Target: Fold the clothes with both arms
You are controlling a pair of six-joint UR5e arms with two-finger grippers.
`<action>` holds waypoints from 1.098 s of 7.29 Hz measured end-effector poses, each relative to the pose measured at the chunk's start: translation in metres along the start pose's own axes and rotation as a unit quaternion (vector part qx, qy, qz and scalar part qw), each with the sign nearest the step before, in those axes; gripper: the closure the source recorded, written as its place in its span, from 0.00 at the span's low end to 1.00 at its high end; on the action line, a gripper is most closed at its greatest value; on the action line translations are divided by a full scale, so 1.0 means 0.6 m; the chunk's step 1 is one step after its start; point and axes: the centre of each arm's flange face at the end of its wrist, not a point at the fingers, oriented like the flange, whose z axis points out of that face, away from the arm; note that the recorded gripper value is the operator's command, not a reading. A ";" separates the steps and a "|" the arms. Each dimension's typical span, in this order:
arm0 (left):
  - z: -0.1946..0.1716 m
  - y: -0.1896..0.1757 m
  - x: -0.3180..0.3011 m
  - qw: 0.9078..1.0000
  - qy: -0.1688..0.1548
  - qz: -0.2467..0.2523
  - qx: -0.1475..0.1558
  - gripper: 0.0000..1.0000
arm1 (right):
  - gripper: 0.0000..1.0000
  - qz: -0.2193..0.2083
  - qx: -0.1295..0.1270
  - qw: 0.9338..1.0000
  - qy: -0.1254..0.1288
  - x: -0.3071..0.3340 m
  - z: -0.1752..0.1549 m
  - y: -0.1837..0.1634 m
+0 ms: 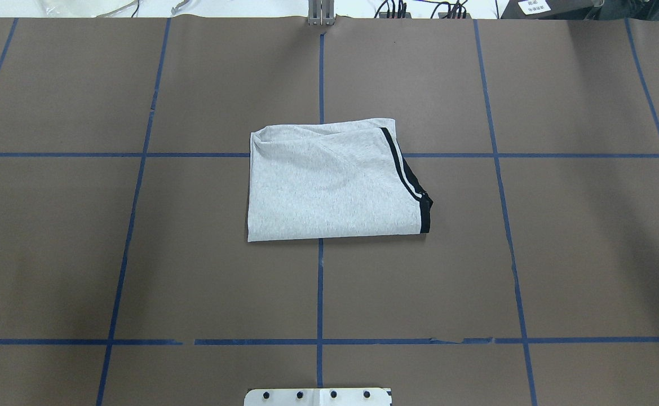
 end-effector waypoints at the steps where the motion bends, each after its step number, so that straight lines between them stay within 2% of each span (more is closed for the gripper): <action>1: -0.002 -0.007 0.001 1.000 -0.001 0.001 0.003 0.00 | 0.00 0.000 0.000 1.000 0.000 -0.001 0.000 0.000; 8: 0.002 0.001 -0.013 1.000 -0.002 -0.009 -0.001 0.00 | 0.00 0.004 -0.001 1.000 0.011 0.013 0.007 0.002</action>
